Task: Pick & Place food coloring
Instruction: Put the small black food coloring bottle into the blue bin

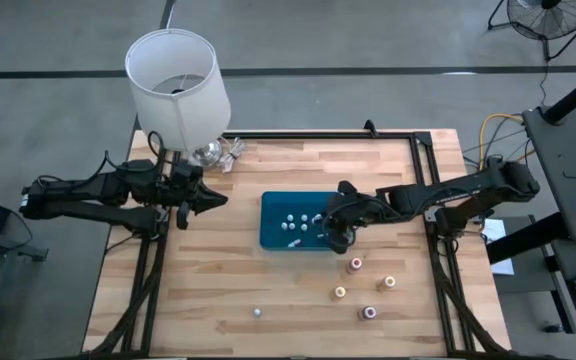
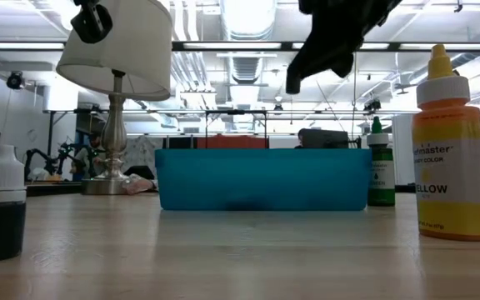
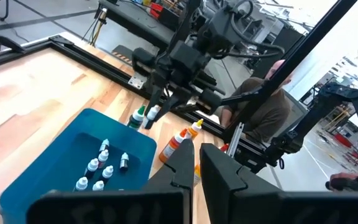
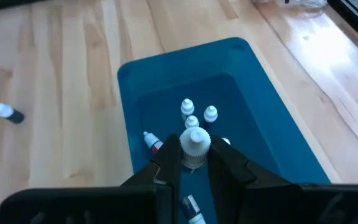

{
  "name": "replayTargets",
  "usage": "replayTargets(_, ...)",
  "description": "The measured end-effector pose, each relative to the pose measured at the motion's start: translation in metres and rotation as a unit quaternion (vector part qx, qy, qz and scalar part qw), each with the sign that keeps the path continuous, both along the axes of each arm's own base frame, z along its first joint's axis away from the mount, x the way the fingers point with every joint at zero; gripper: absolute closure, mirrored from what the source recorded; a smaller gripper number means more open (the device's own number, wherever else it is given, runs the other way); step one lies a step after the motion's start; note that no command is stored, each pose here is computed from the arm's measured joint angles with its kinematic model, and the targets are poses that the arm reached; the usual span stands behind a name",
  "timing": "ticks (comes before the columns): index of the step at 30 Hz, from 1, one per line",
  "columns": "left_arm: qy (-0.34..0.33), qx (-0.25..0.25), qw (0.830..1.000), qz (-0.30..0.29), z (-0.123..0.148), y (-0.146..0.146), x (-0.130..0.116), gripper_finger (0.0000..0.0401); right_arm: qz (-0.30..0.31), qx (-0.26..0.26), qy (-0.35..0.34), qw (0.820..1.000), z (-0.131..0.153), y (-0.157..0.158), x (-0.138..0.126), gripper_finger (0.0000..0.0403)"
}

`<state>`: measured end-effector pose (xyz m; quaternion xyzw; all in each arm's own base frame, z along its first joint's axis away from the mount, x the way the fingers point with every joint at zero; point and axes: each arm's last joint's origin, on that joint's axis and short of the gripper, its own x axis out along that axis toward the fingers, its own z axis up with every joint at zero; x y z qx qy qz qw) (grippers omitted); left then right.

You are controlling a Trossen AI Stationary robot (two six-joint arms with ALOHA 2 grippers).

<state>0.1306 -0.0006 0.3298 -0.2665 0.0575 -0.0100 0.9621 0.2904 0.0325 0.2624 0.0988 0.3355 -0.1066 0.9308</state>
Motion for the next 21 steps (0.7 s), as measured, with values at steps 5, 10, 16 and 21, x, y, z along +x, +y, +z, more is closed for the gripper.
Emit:
replayTargets(5,0.009,-0.005,1.000,0.001,-0.002,0.000,0.002,0.0399,0.007,-0.003,-0.014,1.000,0.008,-0.001,-0.006,0.0358)
replayTargets(10,0.034,0.011,0.999,-0.002,-0.007,0.000,0.003,0.0399,0.010,-0.006,-0.025,1.000,0.014,-0.001,-0.008,0.0358)
replayTargets(16,0.032,0.082,0.995,0.045,-0.007,0.003,0.006,0.0399,0.018,-0.012,-0.023,0.999,0.014,-0.001,-0.008,0.0358)
replayTargets(21,-0.078,0.211,0.973,0.053,-0.003,0.002,0.013,0.0399,0.018,-0.013,-0.023,0.999,0.014,-0.001,-0.008,0.0358)
